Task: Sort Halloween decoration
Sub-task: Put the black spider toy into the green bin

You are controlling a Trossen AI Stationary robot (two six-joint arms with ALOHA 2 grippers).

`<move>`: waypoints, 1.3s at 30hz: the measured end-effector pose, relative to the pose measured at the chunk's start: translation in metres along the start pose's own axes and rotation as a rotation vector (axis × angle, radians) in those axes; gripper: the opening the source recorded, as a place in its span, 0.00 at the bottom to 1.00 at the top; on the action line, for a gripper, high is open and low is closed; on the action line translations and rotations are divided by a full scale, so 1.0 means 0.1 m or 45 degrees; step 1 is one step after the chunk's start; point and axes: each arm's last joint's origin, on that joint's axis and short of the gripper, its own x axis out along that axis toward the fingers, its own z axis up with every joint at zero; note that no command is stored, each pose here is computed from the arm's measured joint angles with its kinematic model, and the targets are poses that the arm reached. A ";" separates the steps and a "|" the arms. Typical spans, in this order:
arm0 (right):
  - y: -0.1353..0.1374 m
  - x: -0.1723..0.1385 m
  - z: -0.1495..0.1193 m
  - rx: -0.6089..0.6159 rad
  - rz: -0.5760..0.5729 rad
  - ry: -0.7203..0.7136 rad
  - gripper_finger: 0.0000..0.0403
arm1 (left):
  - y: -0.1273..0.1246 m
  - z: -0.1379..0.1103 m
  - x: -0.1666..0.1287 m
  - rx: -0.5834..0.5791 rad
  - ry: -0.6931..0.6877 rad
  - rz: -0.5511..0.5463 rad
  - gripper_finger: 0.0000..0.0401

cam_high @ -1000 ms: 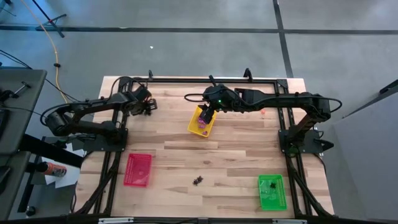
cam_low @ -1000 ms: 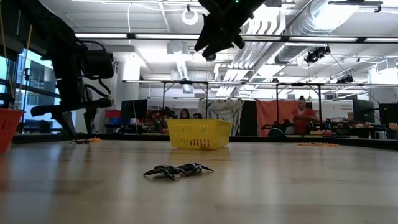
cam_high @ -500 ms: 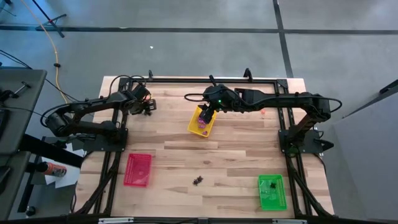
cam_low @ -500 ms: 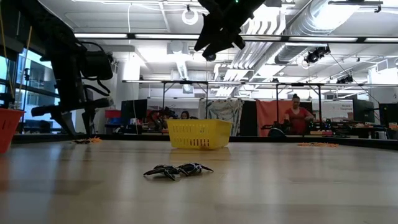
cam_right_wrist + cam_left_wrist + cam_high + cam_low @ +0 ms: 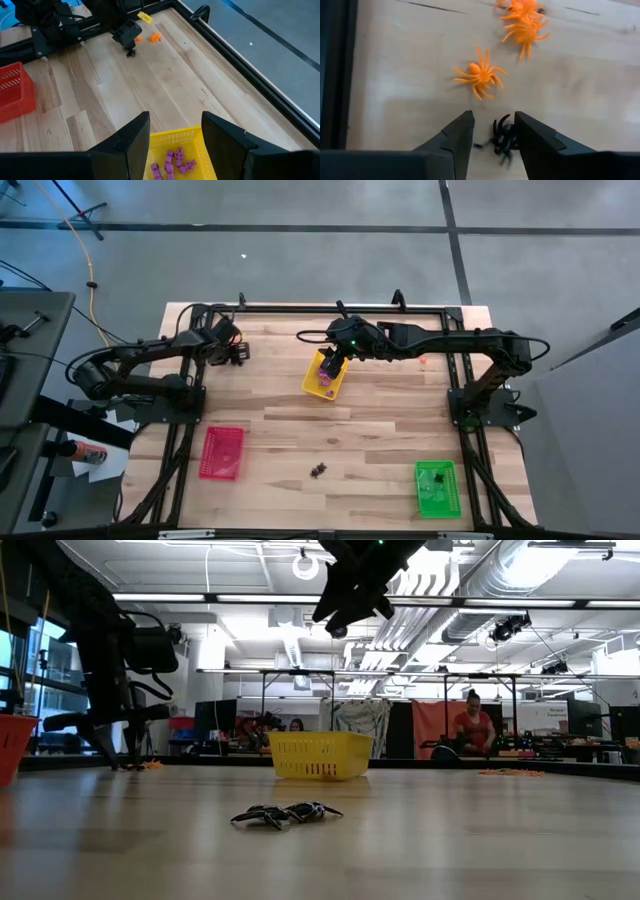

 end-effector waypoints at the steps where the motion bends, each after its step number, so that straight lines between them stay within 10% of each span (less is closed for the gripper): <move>1: 0.00 0.00 0.00 0.001 0.000 0.000 0.43 | 0.01 -0.01 0.01 -0.002 -0.005 -0.003 0.33; 39: 0.00 0.00 0.00 -0.004 -0.001 0.000 0.43 | -0.01 0.00 0.00 0.058 0.014 -0.023 0.00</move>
